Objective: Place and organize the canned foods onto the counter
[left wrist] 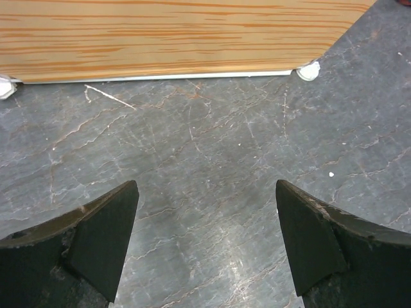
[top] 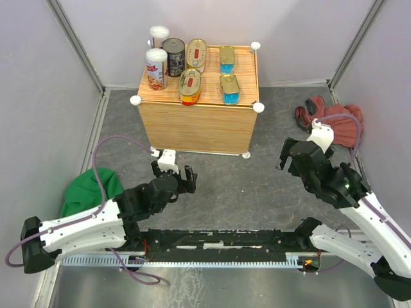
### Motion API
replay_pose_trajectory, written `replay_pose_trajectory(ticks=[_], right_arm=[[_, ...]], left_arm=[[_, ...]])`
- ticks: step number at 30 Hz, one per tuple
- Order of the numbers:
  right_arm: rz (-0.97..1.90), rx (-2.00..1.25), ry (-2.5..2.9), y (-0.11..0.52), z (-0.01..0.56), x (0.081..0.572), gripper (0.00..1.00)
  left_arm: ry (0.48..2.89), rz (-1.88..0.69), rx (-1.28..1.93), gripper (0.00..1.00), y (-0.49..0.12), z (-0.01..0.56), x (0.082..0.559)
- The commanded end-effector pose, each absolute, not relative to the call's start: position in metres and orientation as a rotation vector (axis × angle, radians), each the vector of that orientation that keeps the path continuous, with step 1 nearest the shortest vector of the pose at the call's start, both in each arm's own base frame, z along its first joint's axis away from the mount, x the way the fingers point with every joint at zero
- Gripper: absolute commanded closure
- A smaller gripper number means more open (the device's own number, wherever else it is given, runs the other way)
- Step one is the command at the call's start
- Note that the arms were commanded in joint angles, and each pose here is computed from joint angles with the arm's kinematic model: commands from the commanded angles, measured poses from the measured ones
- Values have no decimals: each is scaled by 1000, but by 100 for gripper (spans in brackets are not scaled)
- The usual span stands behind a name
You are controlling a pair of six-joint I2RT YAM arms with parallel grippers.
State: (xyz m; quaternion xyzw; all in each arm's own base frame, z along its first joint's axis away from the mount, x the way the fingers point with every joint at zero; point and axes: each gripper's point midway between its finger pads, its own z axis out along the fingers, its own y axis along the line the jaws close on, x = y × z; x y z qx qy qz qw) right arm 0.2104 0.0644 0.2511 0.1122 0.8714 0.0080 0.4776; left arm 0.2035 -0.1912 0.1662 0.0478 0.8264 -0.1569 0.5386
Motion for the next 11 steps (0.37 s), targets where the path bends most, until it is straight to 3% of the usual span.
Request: replay_pose_trajectory(ticks=[1, 11], right_arm=[[-46, 377, 2098, 46, 250, 206, 1], [-76, 388, 2089, 36, 244, 199, 1]], left_arm=[[1905, -446, 98, 6, -198, 182, 207], [1874, -448, 13, 7, -172, 190, 202]])
